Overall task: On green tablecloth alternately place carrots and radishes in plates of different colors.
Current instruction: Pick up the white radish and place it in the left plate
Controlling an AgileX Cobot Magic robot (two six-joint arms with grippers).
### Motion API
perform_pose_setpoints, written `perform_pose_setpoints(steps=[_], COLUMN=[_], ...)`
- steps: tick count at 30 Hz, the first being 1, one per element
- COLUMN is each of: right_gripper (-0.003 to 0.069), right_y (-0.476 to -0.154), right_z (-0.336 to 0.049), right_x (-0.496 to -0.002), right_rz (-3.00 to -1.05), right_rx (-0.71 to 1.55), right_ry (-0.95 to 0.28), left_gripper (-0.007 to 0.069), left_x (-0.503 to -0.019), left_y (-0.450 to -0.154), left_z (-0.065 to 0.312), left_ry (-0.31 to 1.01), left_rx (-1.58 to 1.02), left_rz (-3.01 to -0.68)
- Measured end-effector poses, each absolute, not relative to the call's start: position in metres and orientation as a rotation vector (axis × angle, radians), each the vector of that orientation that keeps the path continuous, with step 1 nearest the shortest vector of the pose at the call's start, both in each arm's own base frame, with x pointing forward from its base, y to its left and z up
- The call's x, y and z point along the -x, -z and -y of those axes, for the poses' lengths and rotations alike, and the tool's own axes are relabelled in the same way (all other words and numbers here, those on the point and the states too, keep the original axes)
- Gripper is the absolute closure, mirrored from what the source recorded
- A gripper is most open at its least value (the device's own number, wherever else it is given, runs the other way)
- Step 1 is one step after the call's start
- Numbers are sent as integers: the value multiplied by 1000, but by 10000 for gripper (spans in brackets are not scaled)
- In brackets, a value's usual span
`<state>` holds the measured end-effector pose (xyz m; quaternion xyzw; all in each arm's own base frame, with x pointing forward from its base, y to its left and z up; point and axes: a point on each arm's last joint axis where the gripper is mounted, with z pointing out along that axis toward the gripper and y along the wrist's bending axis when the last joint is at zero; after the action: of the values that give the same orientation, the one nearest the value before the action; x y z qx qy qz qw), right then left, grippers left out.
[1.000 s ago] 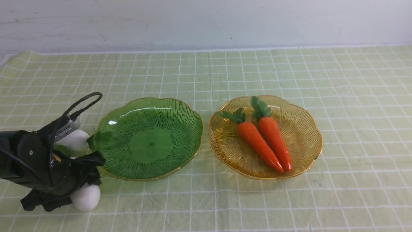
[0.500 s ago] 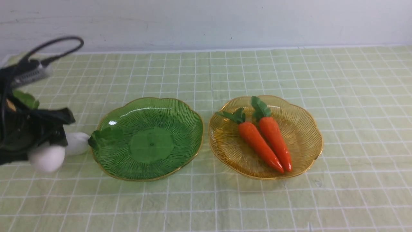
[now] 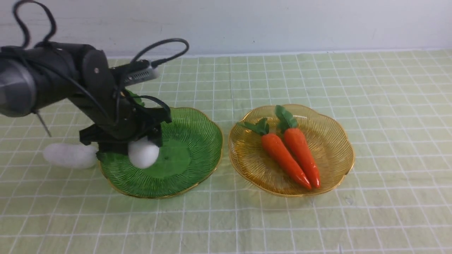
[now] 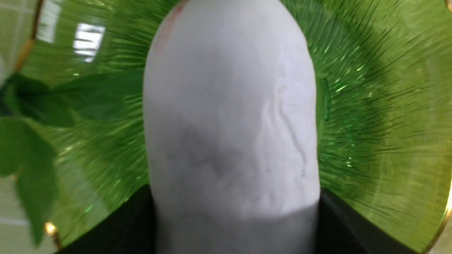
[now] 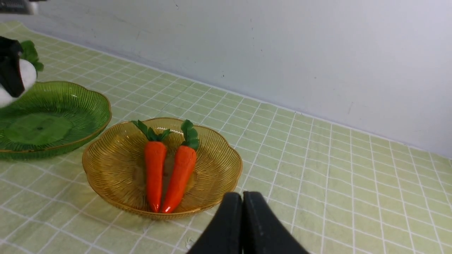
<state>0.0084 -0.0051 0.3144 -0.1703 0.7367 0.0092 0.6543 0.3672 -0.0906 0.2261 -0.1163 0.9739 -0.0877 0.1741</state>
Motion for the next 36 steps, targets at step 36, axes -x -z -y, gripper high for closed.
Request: perform_pose_setpoints(steps=[36], right_gripper=[669], right_y=[-314], right_z=[5], right_x=[-8], right_rz=[-1670], right_rx=[386], right_ry=[-22], left_gripper=[94], left_x=[-406], left_y=[-240], left_z=[-46], left_ry=[-116], left_rx=[1140], left_rz=[-2765])
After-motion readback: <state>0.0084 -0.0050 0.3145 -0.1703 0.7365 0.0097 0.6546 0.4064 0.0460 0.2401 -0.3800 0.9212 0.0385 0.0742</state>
